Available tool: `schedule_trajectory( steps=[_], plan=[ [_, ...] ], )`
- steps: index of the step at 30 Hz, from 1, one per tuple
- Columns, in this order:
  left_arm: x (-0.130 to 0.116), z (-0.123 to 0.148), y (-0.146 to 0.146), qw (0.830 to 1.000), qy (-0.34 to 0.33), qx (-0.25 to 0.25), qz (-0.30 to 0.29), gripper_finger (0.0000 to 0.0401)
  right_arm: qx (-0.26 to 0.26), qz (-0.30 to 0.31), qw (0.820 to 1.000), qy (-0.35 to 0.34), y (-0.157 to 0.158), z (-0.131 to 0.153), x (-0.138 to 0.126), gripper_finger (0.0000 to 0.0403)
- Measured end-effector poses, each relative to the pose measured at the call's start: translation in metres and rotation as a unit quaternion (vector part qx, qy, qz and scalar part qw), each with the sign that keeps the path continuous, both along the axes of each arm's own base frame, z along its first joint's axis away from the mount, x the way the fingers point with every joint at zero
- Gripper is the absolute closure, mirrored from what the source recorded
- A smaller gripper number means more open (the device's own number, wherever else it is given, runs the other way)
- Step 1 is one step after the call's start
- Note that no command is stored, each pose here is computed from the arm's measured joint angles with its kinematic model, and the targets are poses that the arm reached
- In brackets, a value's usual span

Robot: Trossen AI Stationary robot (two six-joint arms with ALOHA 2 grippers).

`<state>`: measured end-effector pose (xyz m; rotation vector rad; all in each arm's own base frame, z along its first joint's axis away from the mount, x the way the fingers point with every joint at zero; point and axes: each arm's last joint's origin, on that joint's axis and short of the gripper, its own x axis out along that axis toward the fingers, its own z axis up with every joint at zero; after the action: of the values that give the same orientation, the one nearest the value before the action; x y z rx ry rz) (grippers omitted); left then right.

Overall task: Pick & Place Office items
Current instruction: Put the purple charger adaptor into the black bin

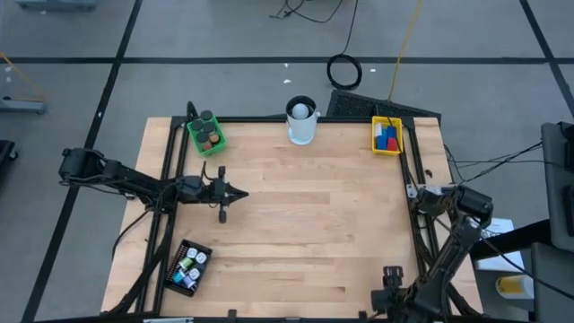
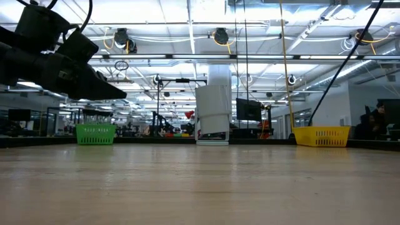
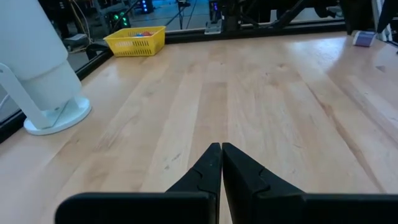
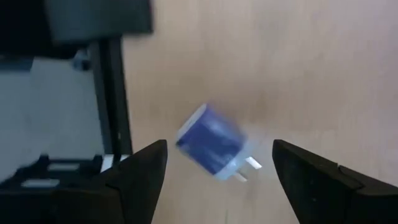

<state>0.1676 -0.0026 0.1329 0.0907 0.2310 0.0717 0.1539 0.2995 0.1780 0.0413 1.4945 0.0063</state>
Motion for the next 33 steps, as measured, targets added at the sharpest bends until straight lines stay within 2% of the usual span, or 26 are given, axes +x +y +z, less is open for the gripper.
schedule_trajectory(
  steps=[6,10,14,21,23,26,29,33],
  plan=[
    [0.0,0.0,0.0,1.0,0.0,-0.001,0.0,0.038,-0.016,0.052,0.999,0.009,0.007,-0.012,-0.005,0.012],
    [0.0,0.0,0.0,1.0,0.001,-0.002,0.0,0.038,-0.024,0.069,0.997,0.009,0.008,-0.019,-0.003,0.0137],
    [0.0,0.0,0.0,1.0,0.001,-0.002,0.0,0.038,-0.02,0.066,0.998,0.006,0.007,-0.018,-0.001,0.0175],
    [0.0,0.0,0.0,1.0,0.001,-0.005,0.001,0.038,-0.009,0.059,0.998,0.003,0.008,-0.017,0.001,0.0271],
    [0.0,0.0,0.0,1.0,0.001,-0.009,0.002,0.038,-0.006,0.052,0.999,0.001,0.007,-0.017,0.005,0.0272],
    [0.0,-0.001,0.0,1.0,0.005,-0.013,0.003,0.038,0.001,0.027,0.999,-0.023,0.003,-0.013,0.015,0.0272],
    [0.0,-0.001,0.0,1.0,0.004,-0.016,0.003,0.038,0.006,0.021,0.996,-0.083,-0.005,0.0,0.031,0.0272],
    [0.0,-0.001,0.0,1.0,0.004,-0.016,0.004,0.038,-0.017,0.017,0.987,-0.159,-0.03,0.012,0.071,0.0272]
  ],
)
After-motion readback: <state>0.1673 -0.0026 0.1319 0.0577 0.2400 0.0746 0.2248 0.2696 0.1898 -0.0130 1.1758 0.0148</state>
